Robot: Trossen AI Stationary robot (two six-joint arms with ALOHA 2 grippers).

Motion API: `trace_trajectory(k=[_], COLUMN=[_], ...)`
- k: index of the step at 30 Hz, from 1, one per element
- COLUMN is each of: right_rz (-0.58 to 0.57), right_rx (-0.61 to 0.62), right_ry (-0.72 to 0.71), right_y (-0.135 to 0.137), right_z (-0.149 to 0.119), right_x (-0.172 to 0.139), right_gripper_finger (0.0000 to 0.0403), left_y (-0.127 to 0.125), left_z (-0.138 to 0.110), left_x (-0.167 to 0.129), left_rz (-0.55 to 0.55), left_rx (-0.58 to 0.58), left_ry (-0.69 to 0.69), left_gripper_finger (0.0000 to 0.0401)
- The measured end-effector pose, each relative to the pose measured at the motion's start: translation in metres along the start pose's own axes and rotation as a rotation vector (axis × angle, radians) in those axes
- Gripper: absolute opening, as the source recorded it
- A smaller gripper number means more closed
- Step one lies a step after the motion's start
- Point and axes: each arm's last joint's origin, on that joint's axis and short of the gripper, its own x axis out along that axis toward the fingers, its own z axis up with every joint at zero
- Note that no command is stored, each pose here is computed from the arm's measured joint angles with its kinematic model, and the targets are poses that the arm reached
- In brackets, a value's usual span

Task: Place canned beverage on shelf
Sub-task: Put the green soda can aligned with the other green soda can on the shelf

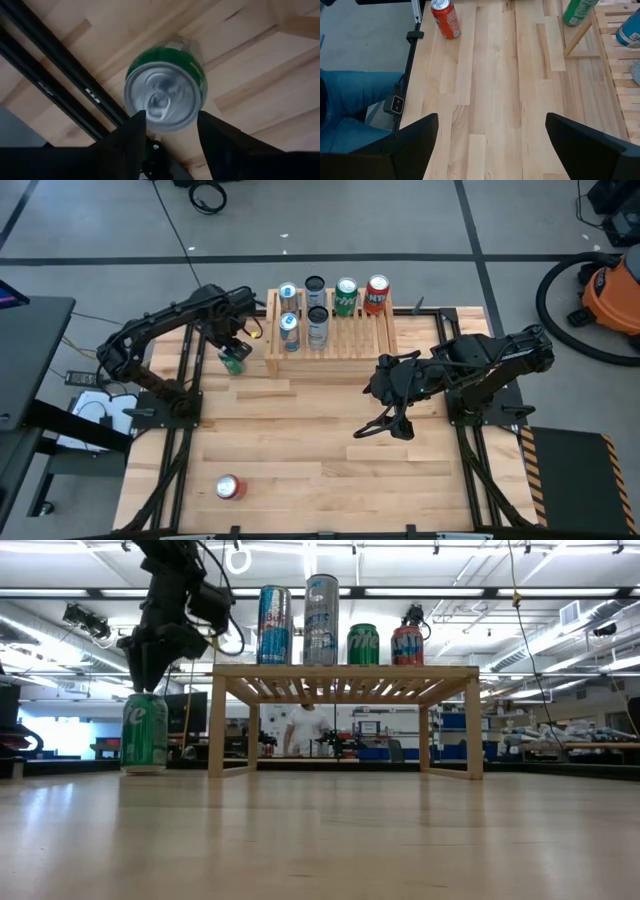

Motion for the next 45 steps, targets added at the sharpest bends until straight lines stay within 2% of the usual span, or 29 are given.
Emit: trace_trajectory(k=[7, 14, 26, 33, 45], right_rz=[0.000, -0.049, -0.014, -0.013, -0.013], right_rx=[0.000, 0.000, 0.002, 0.001, 0.001], right_ry=[0.000, -0.014, -0.009, -0.008, -0.008], right_y=[0.000, -0.001, 0.000, 0.000, 0.000], right_z=[0.000, 0.000, 0.000, 0.000, 0.000], right_x=[0.000, 0.000, 0.000, 0.000, 0.000], right_gripper_finger=[0.0378, 0.0378, 0.0378, 0.0378, 0.0378], left_y=[0.003, 0.004, -0.001, -0.012, -0.030], left_z=[-0.008, -0.010, -0.009, -0.009, -0.006], left_x=[-0.016, -0.017, -0.017, -0.019, -0.021], left_rz=[-0.013, -0.010, -0.012, -0.018, -0.043], left_rx=[-0.027, -0.048, -0.018, 0.052, 0.097], left_ry=[-0.073, -0.056, -0.080, -0.112, -0.201], left_gripper_finger=[0.0176, 0.0176, 0.0176, 0.0176, 0.0176])
